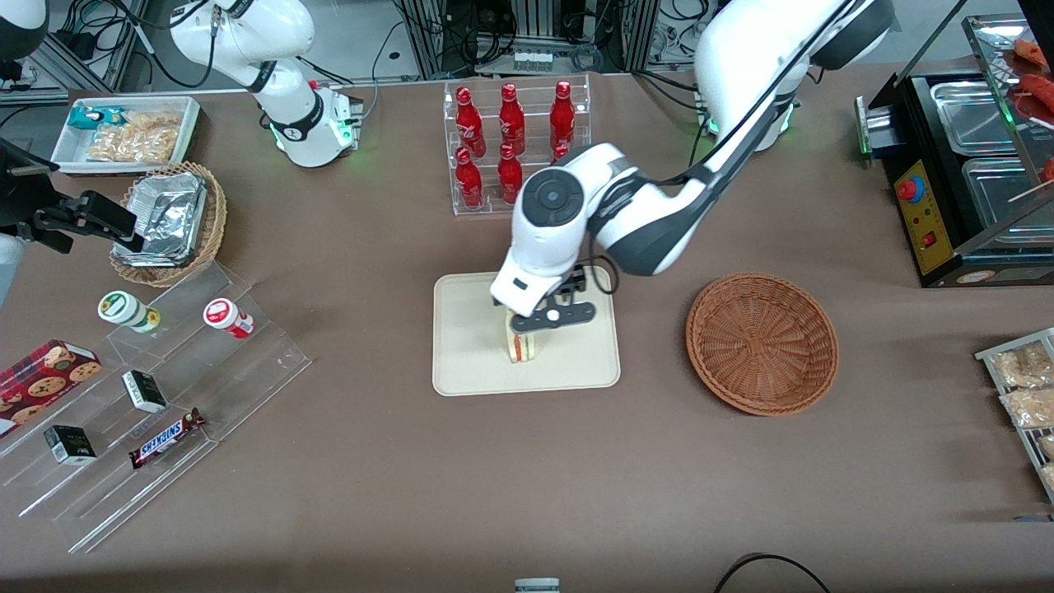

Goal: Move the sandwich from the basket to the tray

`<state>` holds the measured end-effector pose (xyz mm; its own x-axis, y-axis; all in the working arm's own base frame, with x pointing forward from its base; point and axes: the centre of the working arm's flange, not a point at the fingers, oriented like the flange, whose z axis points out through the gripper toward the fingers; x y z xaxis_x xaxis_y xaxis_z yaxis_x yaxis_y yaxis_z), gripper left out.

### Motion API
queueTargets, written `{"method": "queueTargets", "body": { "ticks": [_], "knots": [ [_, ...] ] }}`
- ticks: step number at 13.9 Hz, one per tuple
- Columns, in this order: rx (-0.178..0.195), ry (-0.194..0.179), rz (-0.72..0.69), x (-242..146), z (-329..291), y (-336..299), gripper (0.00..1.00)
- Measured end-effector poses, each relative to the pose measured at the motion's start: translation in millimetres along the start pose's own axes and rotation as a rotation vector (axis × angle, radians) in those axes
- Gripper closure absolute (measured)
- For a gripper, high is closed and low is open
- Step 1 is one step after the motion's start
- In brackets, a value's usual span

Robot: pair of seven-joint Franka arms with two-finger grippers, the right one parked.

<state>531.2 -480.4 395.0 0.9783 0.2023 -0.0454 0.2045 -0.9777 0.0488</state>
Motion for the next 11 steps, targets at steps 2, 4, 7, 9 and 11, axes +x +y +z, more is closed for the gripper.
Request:
{"method": "queueTargets", "body": {
  "ticks": [2, 4, 7, 9, 11],
  "knots": [
    [0.044, -0.006, -0.029, 13, -16, -22, 0.0],
    [0.103, -0.031, -0.045, 29, -25, -49, 0.0],
    [0.186, -0.079, -0.013, 50, -37, -95, 0.0],
    [0.208, -0.08, -0.015, 62, -45, -128, 0.0],
    [0.23, -0.078, -0.003, 69, -54, -161, 0.0]
  ]
}}
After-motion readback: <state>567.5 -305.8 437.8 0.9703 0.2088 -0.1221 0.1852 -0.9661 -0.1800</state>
